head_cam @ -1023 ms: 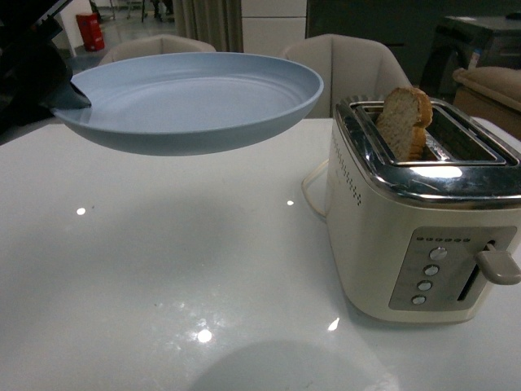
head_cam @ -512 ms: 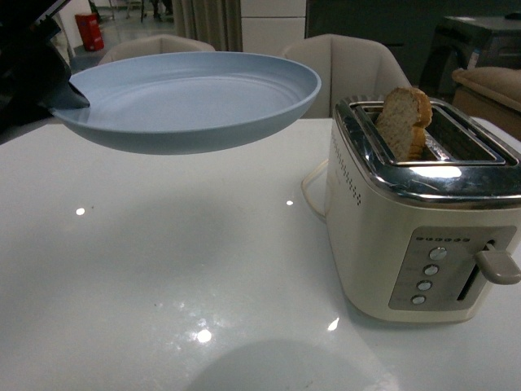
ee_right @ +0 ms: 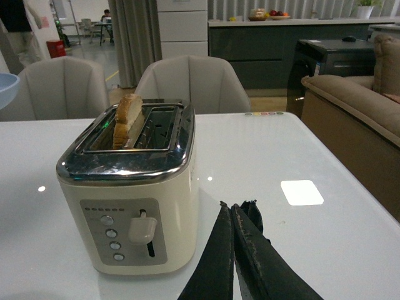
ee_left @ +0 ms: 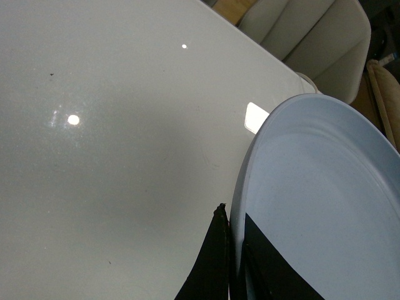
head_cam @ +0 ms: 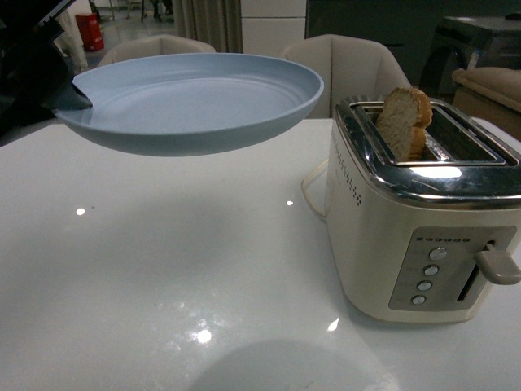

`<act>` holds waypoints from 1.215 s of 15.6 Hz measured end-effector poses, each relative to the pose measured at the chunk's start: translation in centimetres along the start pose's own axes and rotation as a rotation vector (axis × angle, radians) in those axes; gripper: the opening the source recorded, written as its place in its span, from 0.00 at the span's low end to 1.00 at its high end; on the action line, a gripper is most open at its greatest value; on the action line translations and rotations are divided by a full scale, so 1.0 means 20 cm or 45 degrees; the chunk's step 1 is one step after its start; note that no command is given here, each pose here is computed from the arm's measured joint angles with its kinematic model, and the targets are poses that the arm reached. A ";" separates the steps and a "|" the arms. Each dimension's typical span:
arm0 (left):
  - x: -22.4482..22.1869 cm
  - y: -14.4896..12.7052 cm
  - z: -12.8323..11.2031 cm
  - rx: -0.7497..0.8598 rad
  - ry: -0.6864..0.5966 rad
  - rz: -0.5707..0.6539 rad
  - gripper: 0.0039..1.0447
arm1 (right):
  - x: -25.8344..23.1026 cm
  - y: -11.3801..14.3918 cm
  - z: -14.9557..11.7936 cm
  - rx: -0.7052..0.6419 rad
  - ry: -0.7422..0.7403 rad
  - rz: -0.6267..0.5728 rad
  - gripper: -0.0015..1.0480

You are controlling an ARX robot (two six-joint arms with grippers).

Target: Left arm holds plate, right arm toasts bread

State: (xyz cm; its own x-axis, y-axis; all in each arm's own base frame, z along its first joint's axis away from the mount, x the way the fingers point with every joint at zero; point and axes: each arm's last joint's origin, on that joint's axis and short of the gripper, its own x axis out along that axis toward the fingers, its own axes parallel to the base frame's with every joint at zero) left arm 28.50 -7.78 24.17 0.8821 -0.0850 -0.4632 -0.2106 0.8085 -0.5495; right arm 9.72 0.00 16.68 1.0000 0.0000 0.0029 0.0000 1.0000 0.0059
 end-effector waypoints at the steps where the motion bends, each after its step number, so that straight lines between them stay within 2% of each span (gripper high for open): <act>1: 0.00 0.00 0.00 0.000 0.000 0.000 0.02 | 0.00 0.00 0.00 0.000 -0.003 0.000 0.02; 5: 0.00 0.00 0.00 0.000 0.000 0.000 0.02 | 0.00 0.00 0.00 -0.001 -0.003 0.000 0.02; 6: 0.00 0.00 0.00 0.000 0.000 0.000 0.02 | 0.00 0.00 0.00 -0.001 -0.003 0.000 0.11; 8: 0.00 0.00 0.00 0.000 0.000 0.000 0.02 | 0.00 0.00 0.00 -0.001 -0.002 0.000 0.38; 13: 0.00 0.00 0.00 0.000 0.000 0.000 0.02 | 0.00 0.00 0.00 0.000 -0.003 0.000 0.95; 16: -0.02 -0.05 0.00 0.175 -0.269 -0.041 0.02 | 0.00 0.00 0.00 0.000 -0.002 0.000 0.94; 19: -0.10 -0.09 0.03 0.327 -0.308 -0.109 0.02 | 0.00 0.00 0.00 0.000 -0.003 0.000 0.94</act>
State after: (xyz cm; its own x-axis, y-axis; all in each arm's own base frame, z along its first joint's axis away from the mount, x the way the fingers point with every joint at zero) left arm 27.39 -8.79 26.51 0.9727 -0.0435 -0.2282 -0.0459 0.9270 -0.3723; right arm 9.72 0.00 16.70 1.0000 0.0000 0.0051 0.0000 1.0000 0.0055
